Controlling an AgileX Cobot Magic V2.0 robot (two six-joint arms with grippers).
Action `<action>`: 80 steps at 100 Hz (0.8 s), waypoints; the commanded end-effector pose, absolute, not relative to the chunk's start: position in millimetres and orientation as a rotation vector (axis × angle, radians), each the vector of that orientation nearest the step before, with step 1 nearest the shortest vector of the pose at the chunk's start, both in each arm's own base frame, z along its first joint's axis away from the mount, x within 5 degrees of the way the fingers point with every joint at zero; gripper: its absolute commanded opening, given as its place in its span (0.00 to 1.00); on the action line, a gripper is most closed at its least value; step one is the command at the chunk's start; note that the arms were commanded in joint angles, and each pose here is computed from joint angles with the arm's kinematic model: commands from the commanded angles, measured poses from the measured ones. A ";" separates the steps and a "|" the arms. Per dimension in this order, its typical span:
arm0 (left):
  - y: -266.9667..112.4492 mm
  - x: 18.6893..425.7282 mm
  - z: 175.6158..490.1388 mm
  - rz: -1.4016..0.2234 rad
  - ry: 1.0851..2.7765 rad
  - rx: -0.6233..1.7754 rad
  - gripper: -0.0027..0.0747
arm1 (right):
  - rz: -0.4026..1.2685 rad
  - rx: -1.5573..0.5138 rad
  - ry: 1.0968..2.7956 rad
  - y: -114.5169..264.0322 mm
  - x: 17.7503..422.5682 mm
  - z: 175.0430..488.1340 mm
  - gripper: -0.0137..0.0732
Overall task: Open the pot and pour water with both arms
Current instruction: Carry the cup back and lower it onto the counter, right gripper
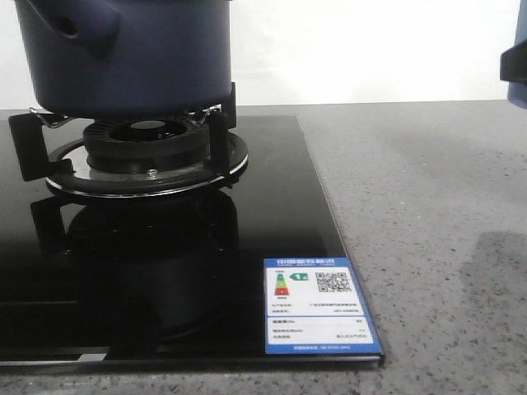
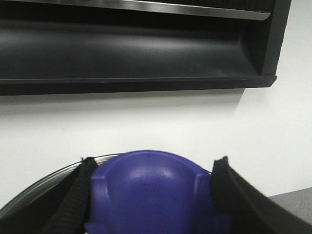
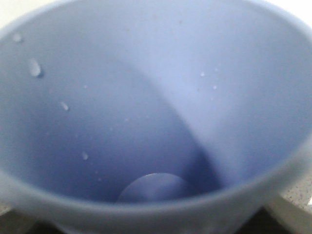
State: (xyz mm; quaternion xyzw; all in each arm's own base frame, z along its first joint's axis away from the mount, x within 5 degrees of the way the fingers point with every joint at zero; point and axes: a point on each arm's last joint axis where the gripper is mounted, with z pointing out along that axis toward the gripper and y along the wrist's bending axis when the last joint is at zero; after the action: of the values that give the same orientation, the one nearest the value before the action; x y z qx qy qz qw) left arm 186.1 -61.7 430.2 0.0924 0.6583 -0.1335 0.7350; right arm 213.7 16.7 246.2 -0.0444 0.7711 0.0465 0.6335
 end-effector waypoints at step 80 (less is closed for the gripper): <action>-55.8 177.9 455.7 -0.281 1.284 0.158 0.47 | 0.079 -0.176 1.729 18.5 244.3 225.4 0.55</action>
State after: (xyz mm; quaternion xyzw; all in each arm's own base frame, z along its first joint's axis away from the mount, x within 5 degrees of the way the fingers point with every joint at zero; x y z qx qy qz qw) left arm 186.1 -61.7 430.2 0.0924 0.6583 -0.1335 0.7350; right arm 240.0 19.2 207.6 -0.0638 0.7946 0.0457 0.6021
